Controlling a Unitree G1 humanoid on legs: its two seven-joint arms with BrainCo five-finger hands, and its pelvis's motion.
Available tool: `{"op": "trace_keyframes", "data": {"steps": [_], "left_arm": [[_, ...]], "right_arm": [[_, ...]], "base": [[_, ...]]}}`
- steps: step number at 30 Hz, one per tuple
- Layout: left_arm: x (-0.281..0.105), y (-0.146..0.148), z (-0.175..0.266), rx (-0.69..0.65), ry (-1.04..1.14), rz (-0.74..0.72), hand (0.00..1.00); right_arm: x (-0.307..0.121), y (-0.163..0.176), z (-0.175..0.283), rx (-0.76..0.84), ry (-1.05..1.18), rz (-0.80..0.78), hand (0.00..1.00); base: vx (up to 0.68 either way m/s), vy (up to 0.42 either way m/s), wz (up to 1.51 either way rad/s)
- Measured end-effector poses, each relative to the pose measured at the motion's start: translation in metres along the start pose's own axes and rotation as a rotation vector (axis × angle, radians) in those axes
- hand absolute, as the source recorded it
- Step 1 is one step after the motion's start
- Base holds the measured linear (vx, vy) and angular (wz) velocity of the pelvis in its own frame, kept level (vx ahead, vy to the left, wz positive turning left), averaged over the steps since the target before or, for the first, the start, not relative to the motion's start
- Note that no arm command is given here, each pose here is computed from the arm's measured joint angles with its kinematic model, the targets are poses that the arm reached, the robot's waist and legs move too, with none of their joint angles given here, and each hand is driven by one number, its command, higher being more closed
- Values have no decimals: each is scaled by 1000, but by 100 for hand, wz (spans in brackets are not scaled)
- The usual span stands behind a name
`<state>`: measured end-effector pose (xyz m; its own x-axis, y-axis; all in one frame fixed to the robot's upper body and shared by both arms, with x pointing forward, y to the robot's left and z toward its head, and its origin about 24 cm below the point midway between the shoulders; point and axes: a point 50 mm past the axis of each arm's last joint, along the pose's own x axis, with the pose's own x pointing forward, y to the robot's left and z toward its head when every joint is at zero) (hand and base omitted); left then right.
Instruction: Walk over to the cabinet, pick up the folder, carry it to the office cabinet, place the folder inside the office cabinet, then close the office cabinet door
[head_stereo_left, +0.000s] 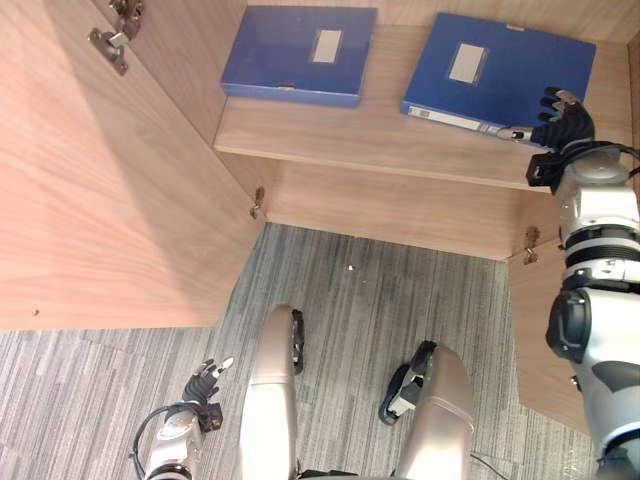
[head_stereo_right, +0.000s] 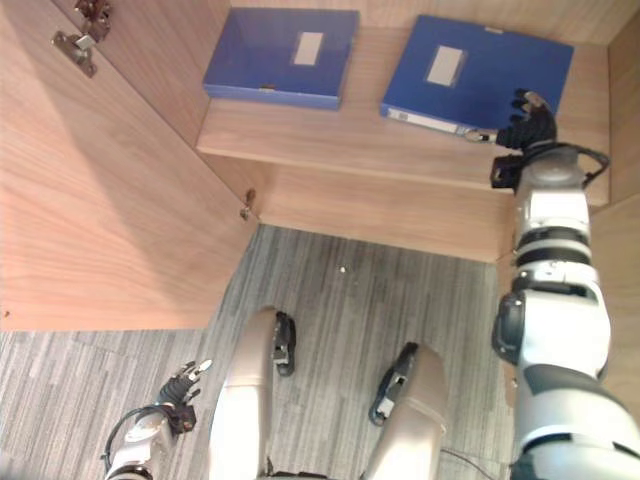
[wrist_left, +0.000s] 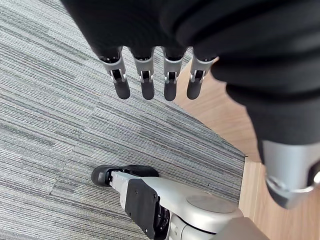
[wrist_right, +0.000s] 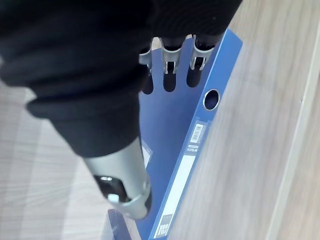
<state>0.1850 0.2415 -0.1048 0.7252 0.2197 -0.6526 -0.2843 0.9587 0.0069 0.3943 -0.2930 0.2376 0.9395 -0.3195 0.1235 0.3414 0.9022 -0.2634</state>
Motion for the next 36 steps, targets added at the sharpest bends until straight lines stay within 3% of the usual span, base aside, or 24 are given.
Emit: {"op": "trace_keyframes", "data": {"steps": [4, 7, 11, 14, 17, 21, 27, 31, 36], "left_arm": [[-1, -5, -9, -12, 26, 10, 0], [-3, -8, -15, -6, 40, 16, 0], [-10, -2, -35, 7, 98, 73, 0], [-14, -5, -52, 51, 174, 94, 0], [-16, -27, -66, 76, 233, 63, 0], [-7, -53, -53, 188, 210, -31, 0], [-3, -82, -40, 454, 132, -176, 0], [-8, -89, -49, 439, 149, -199, 0], [-22, -49, -83, 230, 294, -32, 0]], "right_arm": [[-15, 50, -41, 35, 61, 87, 0], [-50, 100, -101, 107, 180, 189, 0], [-149, 178, -194, 162, 483, 373, 0], [-232, 202, -253, 192, 784, 448, 0], [-276, 188, -290, 149, 976, 452, 0], [-322, 156, -322, 235, 1177, 287, 0], [-344, 133, -335, 255, 1241, 188, 0], [-348, 120, -340, 260, 1258, 132, 0], [-366, 87, -351, 322, 1316, -84, 0]], "base": [[80, -10, -24], [116, 16, -32], [150, 16, -45], [188, -17, -29], [198, 10, -6], [107, 60, -12], [-17, 21, -22], [-104, -40, -21], [-133, -27, -52]]}}
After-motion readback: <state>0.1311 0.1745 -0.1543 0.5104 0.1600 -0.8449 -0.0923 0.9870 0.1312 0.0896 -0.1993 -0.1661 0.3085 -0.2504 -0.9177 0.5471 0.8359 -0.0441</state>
